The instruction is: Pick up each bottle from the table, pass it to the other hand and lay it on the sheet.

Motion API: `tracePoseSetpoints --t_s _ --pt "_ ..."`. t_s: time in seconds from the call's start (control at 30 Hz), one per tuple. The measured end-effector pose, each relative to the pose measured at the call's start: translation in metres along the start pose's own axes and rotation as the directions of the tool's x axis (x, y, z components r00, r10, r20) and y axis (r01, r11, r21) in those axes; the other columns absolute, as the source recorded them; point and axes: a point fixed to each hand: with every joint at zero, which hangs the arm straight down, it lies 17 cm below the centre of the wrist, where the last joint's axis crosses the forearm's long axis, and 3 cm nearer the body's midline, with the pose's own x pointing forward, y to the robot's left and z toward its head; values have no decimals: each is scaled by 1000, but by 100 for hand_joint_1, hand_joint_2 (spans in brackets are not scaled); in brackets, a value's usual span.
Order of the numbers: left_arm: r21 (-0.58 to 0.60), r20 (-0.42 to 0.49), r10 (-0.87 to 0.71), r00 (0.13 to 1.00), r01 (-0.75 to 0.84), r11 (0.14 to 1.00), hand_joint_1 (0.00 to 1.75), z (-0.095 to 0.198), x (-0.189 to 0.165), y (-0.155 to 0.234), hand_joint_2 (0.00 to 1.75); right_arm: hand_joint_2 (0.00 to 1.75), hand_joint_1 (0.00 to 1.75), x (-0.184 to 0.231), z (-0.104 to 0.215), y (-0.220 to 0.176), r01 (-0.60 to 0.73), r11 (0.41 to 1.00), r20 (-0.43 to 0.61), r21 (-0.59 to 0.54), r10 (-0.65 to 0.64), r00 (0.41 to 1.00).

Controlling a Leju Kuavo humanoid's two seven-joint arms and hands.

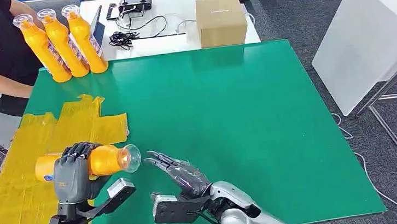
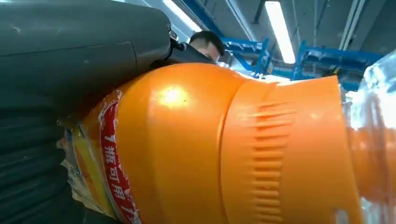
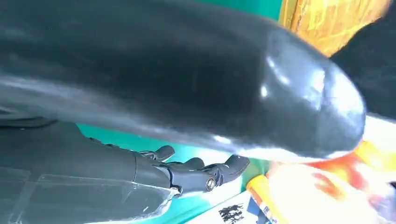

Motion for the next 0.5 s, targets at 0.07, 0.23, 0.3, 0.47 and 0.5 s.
tracePoseSetpoints --t_s 0.07,0.23,0.3,0.47,0.5 --pt "-82 6 -53 999 54 995 175 4 -4 -21 175 0 0 2 0 -1 -1 1000 5 -1 1 1000" --pt "-272 24 -75 997 79 959 175 22 -14 -78 175 0 0 6 0 -1 -2 1000 15 5 2 1000" --pt "-299 30 -81 996 86 950 175 26 -16 -88 175 0 0 6 0 -1 -3 1000 15 5 3 1000" --pt "-432 1 -95 996 86 898 0 39 -31 -121 0 0 0 7 0 2 -4 1000 15 18 4 1000" --pt "-447 -6 -100 995 87 890 0 39 -34 -127 0 0 0 7 0 2 -6 1000 15 21 6 1000"
